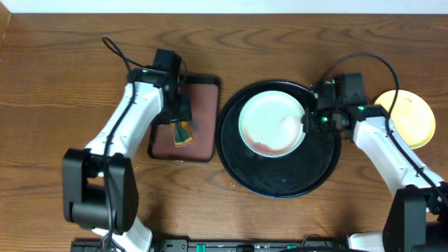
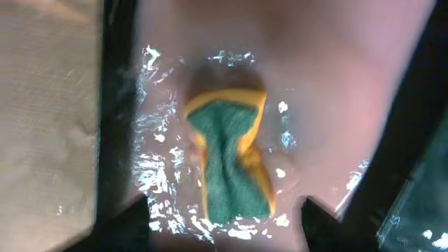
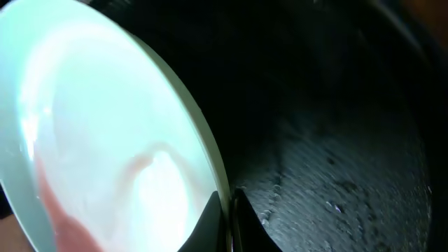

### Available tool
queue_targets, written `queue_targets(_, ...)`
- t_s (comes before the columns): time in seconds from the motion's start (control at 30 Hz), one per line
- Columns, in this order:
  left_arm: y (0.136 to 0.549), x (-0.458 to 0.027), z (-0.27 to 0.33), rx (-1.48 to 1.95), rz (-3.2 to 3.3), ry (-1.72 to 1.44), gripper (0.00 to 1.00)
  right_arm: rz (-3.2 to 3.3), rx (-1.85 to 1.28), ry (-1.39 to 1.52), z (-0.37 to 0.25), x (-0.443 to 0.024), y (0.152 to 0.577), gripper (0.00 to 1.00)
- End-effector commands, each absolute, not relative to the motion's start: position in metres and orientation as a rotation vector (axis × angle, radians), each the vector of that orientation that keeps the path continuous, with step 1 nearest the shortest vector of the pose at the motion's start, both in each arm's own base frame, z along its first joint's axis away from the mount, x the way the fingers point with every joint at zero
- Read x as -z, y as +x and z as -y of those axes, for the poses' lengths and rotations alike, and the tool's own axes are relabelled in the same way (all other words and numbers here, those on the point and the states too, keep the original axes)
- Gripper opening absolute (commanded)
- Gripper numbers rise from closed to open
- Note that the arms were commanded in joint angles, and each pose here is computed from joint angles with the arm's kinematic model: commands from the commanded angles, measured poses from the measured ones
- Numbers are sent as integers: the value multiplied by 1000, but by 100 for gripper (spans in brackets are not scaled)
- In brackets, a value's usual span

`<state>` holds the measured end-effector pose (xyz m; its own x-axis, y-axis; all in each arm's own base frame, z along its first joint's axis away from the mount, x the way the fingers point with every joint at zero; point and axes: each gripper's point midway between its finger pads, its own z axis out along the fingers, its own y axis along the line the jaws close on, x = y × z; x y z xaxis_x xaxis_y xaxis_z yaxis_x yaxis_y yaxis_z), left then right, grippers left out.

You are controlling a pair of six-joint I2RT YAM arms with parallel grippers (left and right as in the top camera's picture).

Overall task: Clean dirty plates on tray and stack at the side
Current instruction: 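Return the sponge to the water tray with the left gripper, then lift the pale green plate with the right gripper and tilt it to drain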

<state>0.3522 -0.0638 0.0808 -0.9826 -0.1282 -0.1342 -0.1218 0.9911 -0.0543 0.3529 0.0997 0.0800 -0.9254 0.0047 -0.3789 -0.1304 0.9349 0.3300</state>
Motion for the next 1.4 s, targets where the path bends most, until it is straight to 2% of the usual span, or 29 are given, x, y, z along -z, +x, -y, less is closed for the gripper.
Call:
queue_targets(0.0, 360, -139, 58, 151, -2866, -227, 80, -2578, -505, -150, -127, -135, 377, 1)
queue_targets(0.23, 334, -223, 40, 207, -2649, -270, 82, -2377, -405, -285, -191, -204, 399, 1)
queue_targets(0.57, 283, -318, 31, 257, -2327, -243, 83, -2088, -215, -487, -267, -235, 407, 1)
queue_targets(0.9, 256, -339, 29, 269, -2248, -231, 84, -1821, 18, -756, -314, -270, 386, 1)
queue_targets(1.37, 259, -337, 29, 268, -2258, -233, 84, -1625, 260, -815, -334, -305, 365, 1)
